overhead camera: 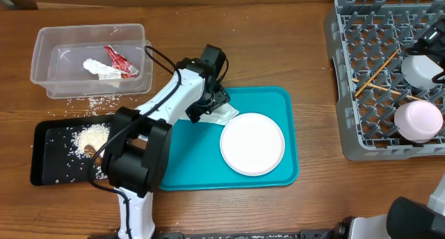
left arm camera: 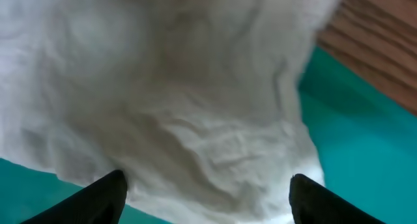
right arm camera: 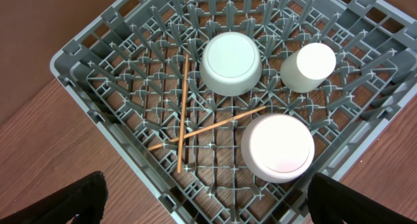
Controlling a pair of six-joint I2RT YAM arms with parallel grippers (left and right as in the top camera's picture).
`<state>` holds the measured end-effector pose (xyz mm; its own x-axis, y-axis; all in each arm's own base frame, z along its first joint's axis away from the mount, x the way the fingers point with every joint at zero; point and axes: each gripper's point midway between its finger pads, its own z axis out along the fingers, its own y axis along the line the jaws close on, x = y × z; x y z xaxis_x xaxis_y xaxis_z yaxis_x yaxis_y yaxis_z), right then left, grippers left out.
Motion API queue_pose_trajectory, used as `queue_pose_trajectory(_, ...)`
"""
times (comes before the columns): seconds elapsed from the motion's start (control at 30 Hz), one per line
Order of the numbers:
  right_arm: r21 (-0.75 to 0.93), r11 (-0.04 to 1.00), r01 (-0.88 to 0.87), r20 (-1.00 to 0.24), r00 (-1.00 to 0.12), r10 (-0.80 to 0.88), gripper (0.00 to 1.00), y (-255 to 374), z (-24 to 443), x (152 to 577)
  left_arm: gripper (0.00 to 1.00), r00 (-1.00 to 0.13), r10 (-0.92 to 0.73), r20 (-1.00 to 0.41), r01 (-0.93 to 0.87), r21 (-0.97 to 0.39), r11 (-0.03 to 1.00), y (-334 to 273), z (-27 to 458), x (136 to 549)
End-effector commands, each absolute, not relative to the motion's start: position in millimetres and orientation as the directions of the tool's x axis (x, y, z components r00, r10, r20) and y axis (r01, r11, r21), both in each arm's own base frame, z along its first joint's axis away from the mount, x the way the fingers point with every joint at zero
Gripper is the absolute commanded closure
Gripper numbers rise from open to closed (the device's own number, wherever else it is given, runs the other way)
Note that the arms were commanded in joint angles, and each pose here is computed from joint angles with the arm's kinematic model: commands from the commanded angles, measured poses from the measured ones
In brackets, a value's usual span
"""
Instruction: Sort waste into correct bins and load items into the dishwasher
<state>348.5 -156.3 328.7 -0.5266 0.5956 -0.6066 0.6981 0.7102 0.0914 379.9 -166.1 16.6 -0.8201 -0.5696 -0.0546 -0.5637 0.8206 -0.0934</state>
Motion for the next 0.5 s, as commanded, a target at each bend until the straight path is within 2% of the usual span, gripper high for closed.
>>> queue_pose_trajectory(0.0,0.092,0.708,0.701,-0.62,-0.516,0.591,0.0,-157.1,333.2,347.4,0.2,-0.76,-0.646,-0.071,-0.645,-0.044,0.763,-156.9,1.0,379.2)
queue_pose_trajectory(0.07,0.092,0.708,0.701,-0.62,-0.516,0.591,0.0,-157.1,333.2,347.4,0.22,-0.758,-0.649,-0.066,-0.648,-0.036,0.761,-157.0,-5.2,379.0)
queue_pose_trajectory(0.13,0.092,0.708,0.701,-0.62,-0.516,0.591,0.0,-157.1,333.2,347.4,0.34,-0.76,-0.647,-0.062,-0.647,-0.025,0.762,-156.3,-9.6,377.7)
queue_pose_trajectory(0.17,0.092,0.708,0.701,-0.62,-0.516,0.591,0.0,-157.2,333.3,347.5,0.46,-0.762,-0.645,-0.061,-0.645,-0.018,0.764,-155.5,-11.0,376.8)
queue_pose_trajectory(0.23,0.092,0.708,0.701,-0.62,-0.516,0.591,0.0,-157.1,333.2,347.4,0.85,-0.771,-0.633,-0.065,-0.634,-0.013,0.773,-153.8,-10.0,376.7)
queue_pose_trajectory(0.27,0.092,0.708,0.701,-0.62,-0.516,0.591,0.0,-157.1,333.2,347.4,0.96,-0.776,-0.627,-0.067,-0.627,-0.018,0.778,-153.8,-7.7,377.6)
queue_pose_trajectory(0.4,0.092,0.708,0.701,-0.62,-0.516,0.591,0.0,-157.1,333.2,347.4,0.96,-0.797,-0.598,-0.08,-0.595,-0.06,0.801,-152.2,21.4,387.7)
queue_pose_trajectory(0.47,0.092,0.708,0.701,-0.62,-0.516,0.591,0.0,-157.1,333.2,347.4,0.96,-0.786,-0.604,-0.13,-0.599,-0.081,0.797,-142.3,52.4,398.8)
